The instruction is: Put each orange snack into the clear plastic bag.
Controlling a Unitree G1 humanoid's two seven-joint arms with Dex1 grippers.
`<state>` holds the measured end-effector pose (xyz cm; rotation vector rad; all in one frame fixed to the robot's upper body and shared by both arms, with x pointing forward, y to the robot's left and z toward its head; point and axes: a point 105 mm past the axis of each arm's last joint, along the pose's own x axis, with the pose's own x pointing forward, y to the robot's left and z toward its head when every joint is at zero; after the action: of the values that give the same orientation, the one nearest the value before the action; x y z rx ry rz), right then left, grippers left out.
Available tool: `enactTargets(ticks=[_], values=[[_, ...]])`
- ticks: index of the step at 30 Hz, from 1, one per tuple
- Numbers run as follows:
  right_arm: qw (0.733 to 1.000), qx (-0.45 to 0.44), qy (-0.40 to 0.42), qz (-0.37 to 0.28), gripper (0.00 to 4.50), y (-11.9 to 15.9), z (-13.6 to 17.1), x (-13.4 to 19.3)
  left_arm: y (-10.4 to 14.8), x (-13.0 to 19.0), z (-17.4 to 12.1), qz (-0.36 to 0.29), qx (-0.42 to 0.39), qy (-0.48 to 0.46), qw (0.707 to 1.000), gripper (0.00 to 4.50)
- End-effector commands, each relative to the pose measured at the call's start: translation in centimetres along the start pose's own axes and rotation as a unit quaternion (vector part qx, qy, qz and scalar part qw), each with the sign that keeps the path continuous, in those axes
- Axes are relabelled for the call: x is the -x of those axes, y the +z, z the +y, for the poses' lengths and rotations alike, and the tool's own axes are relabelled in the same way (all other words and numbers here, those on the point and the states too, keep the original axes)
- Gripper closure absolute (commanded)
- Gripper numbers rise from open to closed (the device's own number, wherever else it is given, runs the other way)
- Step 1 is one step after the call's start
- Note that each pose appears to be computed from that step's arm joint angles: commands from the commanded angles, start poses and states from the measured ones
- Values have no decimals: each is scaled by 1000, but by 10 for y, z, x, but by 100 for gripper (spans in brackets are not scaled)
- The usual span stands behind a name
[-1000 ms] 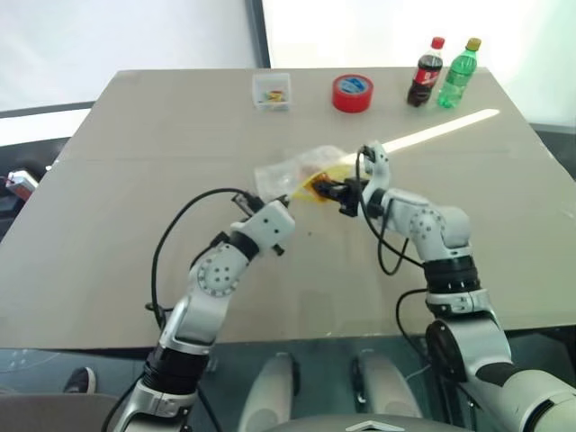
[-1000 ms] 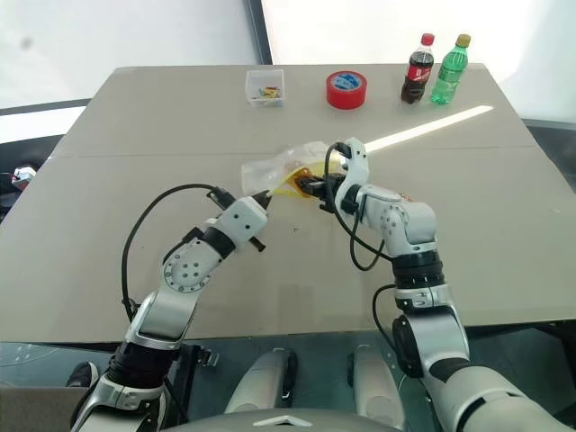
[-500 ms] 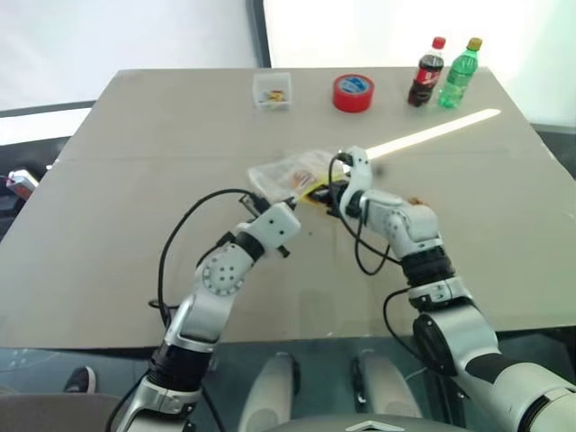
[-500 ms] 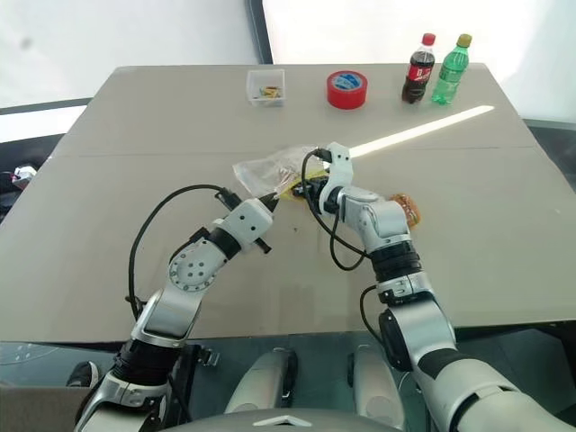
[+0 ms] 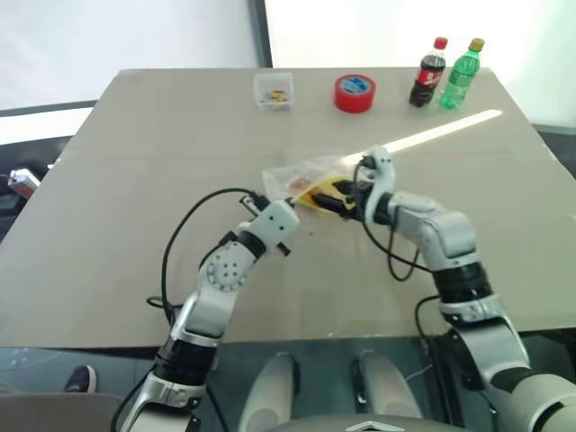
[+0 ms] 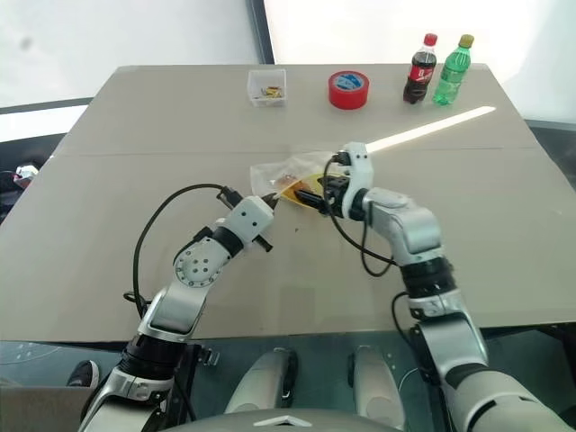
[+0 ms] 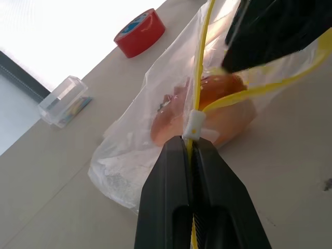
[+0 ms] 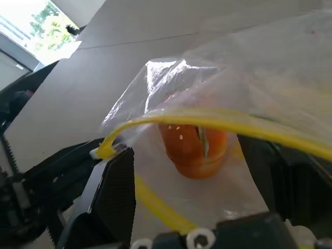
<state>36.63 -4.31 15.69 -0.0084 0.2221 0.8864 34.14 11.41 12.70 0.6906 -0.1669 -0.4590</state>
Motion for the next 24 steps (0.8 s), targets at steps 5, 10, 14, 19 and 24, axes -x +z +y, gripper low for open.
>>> enactTargets(ticks=[5, 10, 14, 19, 24], values=[[997, 76, 20, -9, 92, 6, 7, 53, 6, 0, 7, -15, 0, 19, 1000, 450], [995, 88, -45, 19, 92, -7, -30, 95, 2, 2, 6, -10, 2, 21, 1000, 450], [987, 85, -123, 51, 92, -18, -65, 119, 2, 3, 7, -10, 1, 21, 1000, 450], [979, 53, -184, 68, 92, -31, -89, 137, 2, 3, 7, -10, 0, 23, 1000, 450], [975, -3, -206, 85, 92, -54, -92, 145, 2, 2, 7, -12, -2, 22, 1000, 450]])
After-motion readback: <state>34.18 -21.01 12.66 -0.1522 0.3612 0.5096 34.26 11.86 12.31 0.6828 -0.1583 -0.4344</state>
